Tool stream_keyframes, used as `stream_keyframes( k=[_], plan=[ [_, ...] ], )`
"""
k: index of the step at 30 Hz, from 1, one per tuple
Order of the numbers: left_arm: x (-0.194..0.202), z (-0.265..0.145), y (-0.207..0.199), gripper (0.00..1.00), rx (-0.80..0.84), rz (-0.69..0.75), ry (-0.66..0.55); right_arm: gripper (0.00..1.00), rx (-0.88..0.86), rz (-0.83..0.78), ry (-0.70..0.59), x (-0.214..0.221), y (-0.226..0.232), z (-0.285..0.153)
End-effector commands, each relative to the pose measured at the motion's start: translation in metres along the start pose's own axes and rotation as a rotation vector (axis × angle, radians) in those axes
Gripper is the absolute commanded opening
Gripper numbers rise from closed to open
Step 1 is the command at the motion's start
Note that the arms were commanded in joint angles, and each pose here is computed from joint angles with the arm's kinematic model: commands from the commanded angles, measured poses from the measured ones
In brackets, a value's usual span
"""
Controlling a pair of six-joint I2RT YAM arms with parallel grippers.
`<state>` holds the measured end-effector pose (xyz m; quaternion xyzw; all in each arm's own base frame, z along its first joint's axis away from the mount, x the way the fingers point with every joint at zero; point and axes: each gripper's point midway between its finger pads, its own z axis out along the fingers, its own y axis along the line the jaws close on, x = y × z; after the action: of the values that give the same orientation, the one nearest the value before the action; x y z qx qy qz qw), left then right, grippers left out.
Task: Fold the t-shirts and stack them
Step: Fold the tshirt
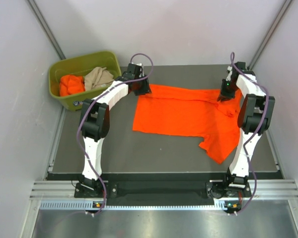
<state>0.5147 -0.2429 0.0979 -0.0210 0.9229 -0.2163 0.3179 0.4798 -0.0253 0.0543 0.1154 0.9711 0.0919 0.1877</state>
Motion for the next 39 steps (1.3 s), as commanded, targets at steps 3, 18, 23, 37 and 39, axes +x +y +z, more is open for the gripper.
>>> stream_keyframes(
  k=[3, 18, 23, 37, 39],
  plan=[
    [-0.007, -0.008, -0.009, 0.46, 0.03, 0.018, -0.015, 0.16, -0.018, -0.018, -0.041, -0.005, 0.021, -0.026],
    [-0.006, -0.006, -0.008, 0.46, 0.028, 0.019, 0.002, 0.53, -0.285, 0.279, 0.182, 0.098, 0.084, -0.056],
    [-0.006, -0.003, -0.011, 0.45, 0.046, 0.008, 0.013, 0.57, -0.1, 0.281, 0.001, 0.046, 0.022, -0.079],
    [0.024, -0.002, -0.033, 0.47, 0.157, -0.029, 0.091, 0.53, -0.033, 0.475, -0.032, 0.056, -0.059, -0.069],
    [0.024, -0.002, -0.034, 0.47, 0.159, -0.031, 0.092, 0.49, -0.031, 0.483, -0.011, 0.062, -0.06, -0.062]
  ],
)
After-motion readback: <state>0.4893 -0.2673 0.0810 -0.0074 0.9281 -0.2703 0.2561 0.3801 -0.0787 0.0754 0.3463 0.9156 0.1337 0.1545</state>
